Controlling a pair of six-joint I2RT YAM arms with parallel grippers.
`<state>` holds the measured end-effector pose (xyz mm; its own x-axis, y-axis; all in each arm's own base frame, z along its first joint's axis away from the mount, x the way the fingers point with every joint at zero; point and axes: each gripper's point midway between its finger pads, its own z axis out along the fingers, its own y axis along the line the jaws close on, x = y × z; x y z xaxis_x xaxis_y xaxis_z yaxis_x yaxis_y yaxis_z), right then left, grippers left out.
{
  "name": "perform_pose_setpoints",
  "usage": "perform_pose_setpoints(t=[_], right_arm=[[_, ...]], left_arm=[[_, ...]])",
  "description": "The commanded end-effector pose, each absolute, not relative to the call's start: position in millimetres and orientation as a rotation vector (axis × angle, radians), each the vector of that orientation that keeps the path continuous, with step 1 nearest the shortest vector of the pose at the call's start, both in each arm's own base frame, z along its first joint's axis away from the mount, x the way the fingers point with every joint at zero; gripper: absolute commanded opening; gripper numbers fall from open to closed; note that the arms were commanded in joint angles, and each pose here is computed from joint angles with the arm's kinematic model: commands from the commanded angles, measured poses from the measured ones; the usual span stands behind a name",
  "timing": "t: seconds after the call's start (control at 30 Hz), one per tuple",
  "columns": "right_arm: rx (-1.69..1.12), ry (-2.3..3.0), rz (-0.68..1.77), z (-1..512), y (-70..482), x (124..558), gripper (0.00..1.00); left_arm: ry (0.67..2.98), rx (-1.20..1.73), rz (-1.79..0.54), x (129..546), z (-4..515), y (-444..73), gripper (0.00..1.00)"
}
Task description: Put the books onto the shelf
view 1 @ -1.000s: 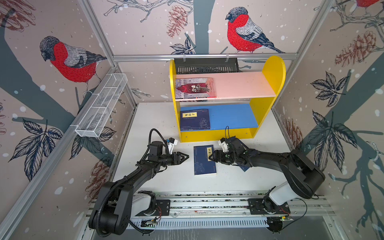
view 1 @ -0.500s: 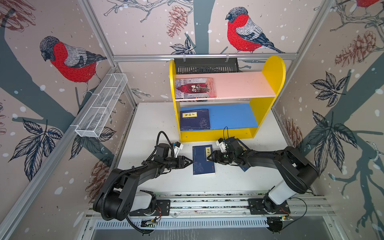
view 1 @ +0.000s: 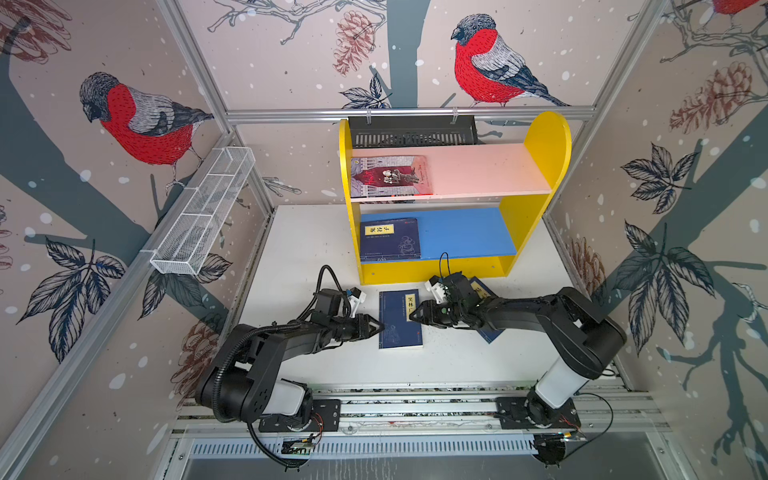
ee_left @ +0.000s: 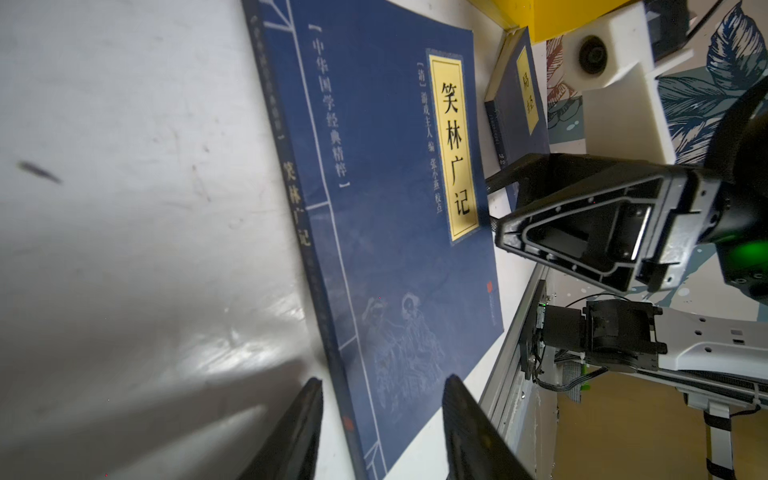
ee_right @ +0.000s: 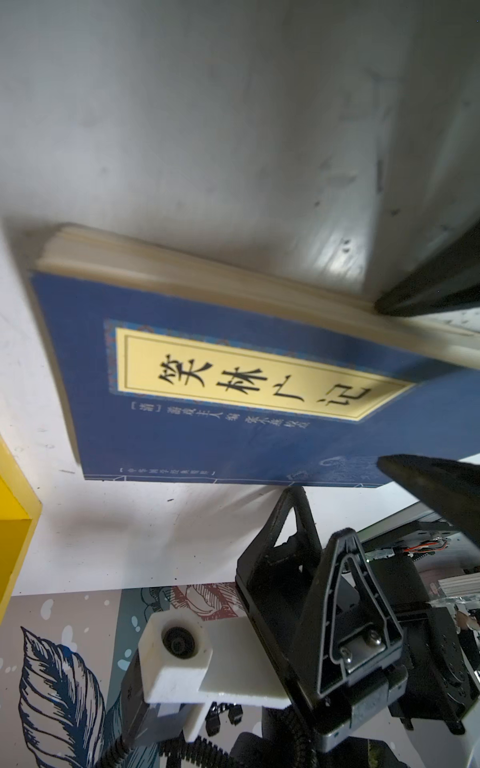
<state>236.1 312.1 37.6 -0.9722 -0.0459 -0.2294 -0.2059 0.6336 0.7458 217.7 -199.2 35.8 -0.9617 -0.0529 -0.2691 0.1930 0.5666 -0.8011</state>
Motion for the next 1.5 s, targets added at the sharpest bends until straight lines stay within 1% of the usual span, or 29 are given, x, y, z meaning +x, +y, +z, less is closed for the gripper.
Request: perform_pose_setpoints(t=[0.0,0.2,0.33,0.6,0.63,0.7,0.87,0.93,1.17,1.33,1.47], right_arm=[[-0.242,2.660,1.265,37.7,316.6,235.1,0.52],[-0.246,2.642,1.298,41.2,323.7,235.5,0.46],[-0.243,2.624,1.312,46.5,327.8,237.6,0.40],[-0.249,2.609,1.333,51.7,332.4,238.5,0.25],[-0.249,2.611,1.334,51.3,332.4,238.3,0.22],[-0.253,2.611,1.338,51.1,332.4,237.4,0.15],[-0.267,2.590,1.372,57.2,332.7,236.0,0.08],[-0.273,2.581,1.384,60.4,331.5,235.6,0.04],[-0.333,2.499,1.509,86.4,330.2,229.2,0.02],[-0.396,2.432,1.612,110.5,331.1,222.4,0.01],[-0.442,2.397,1.654,125.3,332.3,219.3,0.01]], left_arm=[[2.517,0.148,-1.337,223.1,37.2,-201.0,0.48],[2.520,0.150,-1.352,222.9,35.8,-203.0,0.48],[2.513,0.156,-1.358,222.4,37.1,-204.0,0.48],[2.494,0.166,-1.354,222.2,42.3,-204.0,0.49],[2.491,0.165,-1.348,223.1,43.2,-203.8,0.49],[2.482,0.173,-1.335,224.7,46.4,-203.5,0.52],[2.442,0.212,-1.250,232.6,59.4,-197.5,0.63],[2.412,0.218,-1.218,238.5,68.6,-192.4,0.66],[2.294,0.172,-1.129,256.4,100.7,-162.0,0.72],[2.217,0.205,-1.193,248.6,116.8,-159.0,0.75],[2.213,0.213,-1.229,244.6,119.0,-161.1,0.79]])
